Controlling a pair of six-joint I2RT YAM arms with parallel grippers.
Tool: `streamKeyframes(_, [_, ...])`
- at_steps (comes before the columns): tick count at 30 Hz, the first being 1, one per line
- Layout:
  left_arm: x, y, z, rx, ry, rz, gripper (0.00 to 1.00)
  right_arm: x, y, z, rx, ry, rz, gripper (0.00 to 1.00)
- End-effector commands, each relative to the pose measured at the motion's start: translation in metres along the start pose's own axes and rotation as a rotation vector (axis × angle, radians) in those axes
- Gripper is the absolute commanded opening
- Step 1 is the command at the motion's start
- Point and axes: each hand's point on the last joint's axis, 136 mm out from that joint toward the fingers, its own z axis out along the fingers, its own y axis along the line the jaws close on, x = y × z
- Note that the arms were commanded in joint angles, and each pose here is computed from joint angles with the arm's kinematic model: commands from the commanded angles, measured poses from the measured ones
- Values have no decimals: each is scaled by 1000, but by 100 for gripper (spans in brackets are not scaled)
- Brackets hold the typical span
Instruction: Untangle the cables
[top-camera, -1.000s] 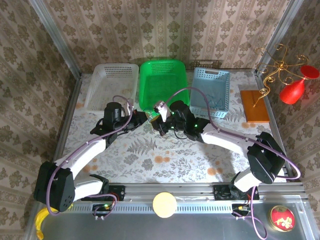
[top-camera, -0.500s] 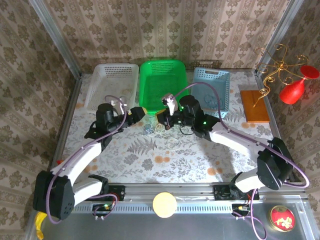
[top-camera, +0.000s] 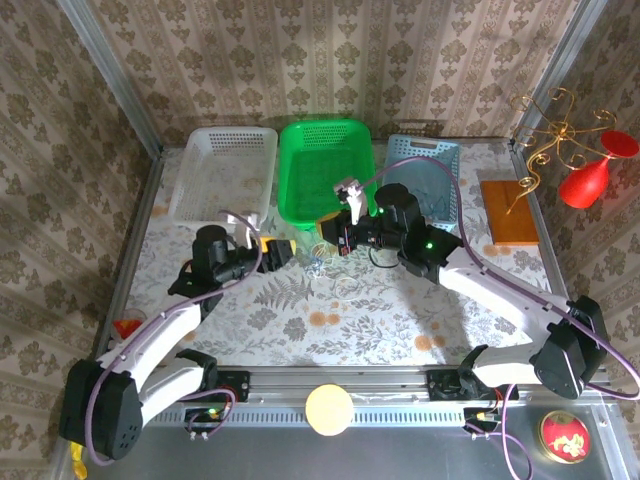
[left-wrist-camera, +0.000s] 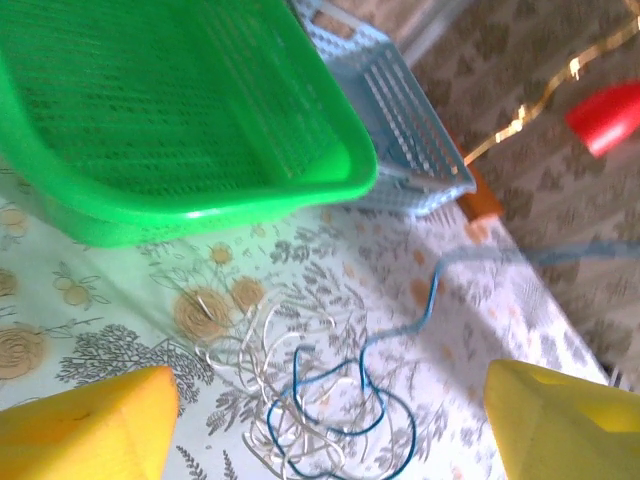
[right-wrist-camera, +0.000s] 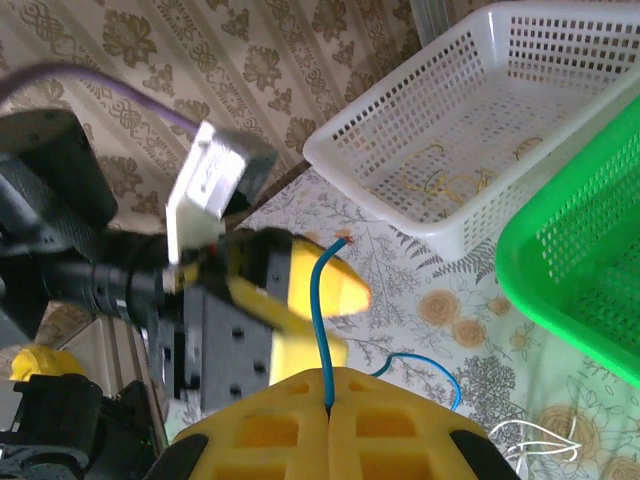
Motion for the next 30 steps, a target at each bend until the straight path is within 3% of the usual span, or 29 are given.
streamKeyframes(1, [10,-17,6,47,8,205,81,-18,12,-13,-27,-29,15,0])
streamKeyframes(6, [20,-18,20,51,30,248,82,-21,18,-15,-49,-34,27,0])
streamKeyframes(20, [2,-26,73,102,0,293,82,-38,48,-26,-128,-64,34,0])
streamKeyframes(23, [8,-24,86,115,1,286,71,-54,54,-32,-134,-92,30,0])
streamKeyframes(27, [25,-14,92,120,9,253,35,-91,66,-51,-145,-157,15,0])
streamKeyframes(30, [42,-5,91,107,33,227,30,-124,71,-71,-146,-231,18,0])
